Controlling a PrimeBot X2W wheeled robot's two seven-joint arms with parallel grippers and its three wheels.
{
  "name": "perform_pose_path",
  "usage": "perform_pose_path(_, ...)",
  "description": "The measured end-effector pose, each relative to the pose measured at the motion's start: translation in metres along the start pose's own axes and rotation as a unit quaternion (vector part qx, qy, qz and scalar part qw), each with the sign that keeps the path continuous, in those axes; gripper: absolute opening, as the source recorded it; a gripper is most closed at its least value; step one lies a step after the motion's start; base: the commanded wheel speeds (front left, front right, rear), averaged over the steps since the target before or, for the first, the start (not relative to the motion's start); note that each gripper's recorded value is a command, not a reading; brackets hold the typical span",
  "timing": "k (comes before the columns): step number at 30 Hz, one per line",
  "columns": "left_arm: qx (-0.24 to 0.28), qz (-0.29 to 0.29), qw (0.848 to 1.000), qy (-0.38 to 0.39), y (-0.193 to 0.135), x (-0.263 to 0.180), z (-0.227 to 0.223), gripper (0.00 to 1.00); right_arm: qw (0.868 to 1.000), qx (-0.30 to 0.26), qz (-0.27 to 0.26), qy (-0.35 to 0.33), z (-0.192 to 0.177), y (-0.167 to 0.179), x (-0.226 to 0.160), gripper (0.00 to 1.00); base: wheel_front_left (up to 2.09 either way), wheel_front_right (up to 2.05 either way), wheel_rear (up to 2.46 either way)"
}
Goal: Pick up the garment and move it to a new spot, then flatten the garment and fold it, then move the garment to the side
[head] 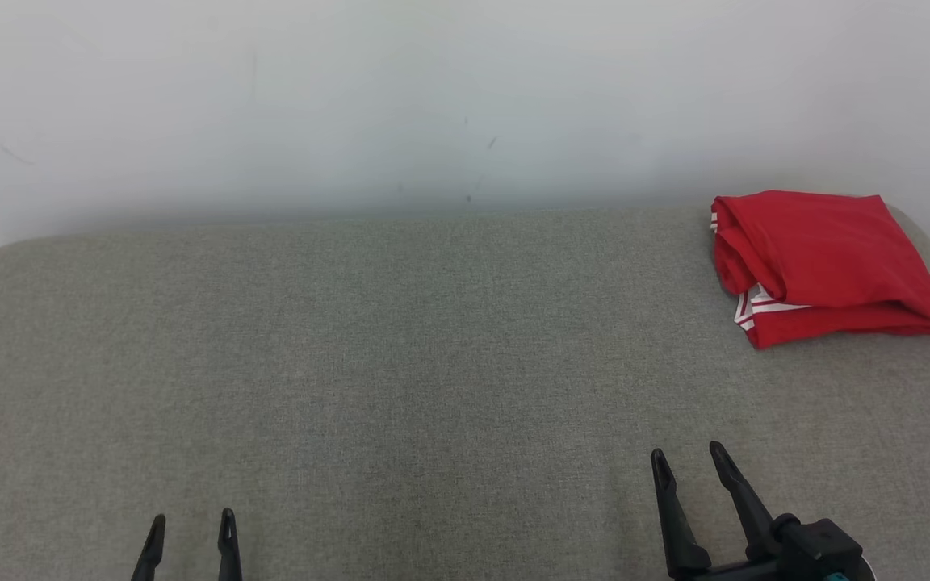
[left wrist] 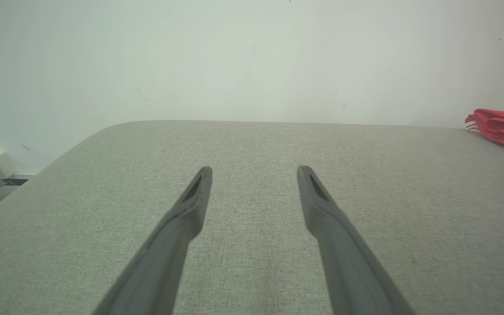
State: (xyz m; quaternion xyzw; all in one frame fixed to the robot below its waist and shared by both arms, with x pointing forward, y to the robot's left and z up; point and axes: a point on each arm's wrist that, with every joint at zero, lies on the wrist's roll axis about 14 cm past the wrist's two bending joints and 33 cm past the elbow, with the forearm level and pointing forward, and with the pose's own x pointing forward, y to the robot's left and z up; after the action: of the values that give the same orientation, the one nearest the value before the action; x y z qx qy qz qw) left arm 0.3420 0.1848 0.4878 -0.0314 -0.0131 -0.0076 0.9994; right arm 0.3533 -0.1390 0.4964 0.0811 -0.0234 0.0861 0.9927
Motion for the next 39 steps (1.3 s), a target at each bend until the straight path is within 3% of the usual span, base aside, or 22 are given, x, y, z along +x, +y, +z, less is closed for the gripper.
perform_pose_path(1, 0.0, 0.0, 1.0, 0.001, 0.0, 0.0, -0.001, 0.0, 1.0, 0.0, 0.0, 0.0, 0.0, 0.0, 0.0, 0.0, 0.0, 0.0, 0.0)
perform_pose_path(7, -0.015, 0.007, 0.999, 0.034, 0.001, -0.005, -0.02, 0.0, 0.999, 0.013, -0.011, 0.035, -0.021, -0.005, -0.009, 0.0, 0.0, 0.0, 0.0)
perform_pose_path(20, -0.141, 0.029, 0.989, 0.036, 0.003, 0.007, -0.019, 0.0, 0.989, 0.125, -0.06, 0.046, -0.022, -0.029, 0.0, 0.0, 0.0, 0.0, 0.0)
perform_pose_path(39, -0.3, 0.042, 0.953, 0.028, 0.001, 0.028, -0.012, 0.0, 0.957, 0.269, -0.103, 0.042, -0.016, -0.055, 0.015, 0.0, 0.0, 0.0, 0.0)
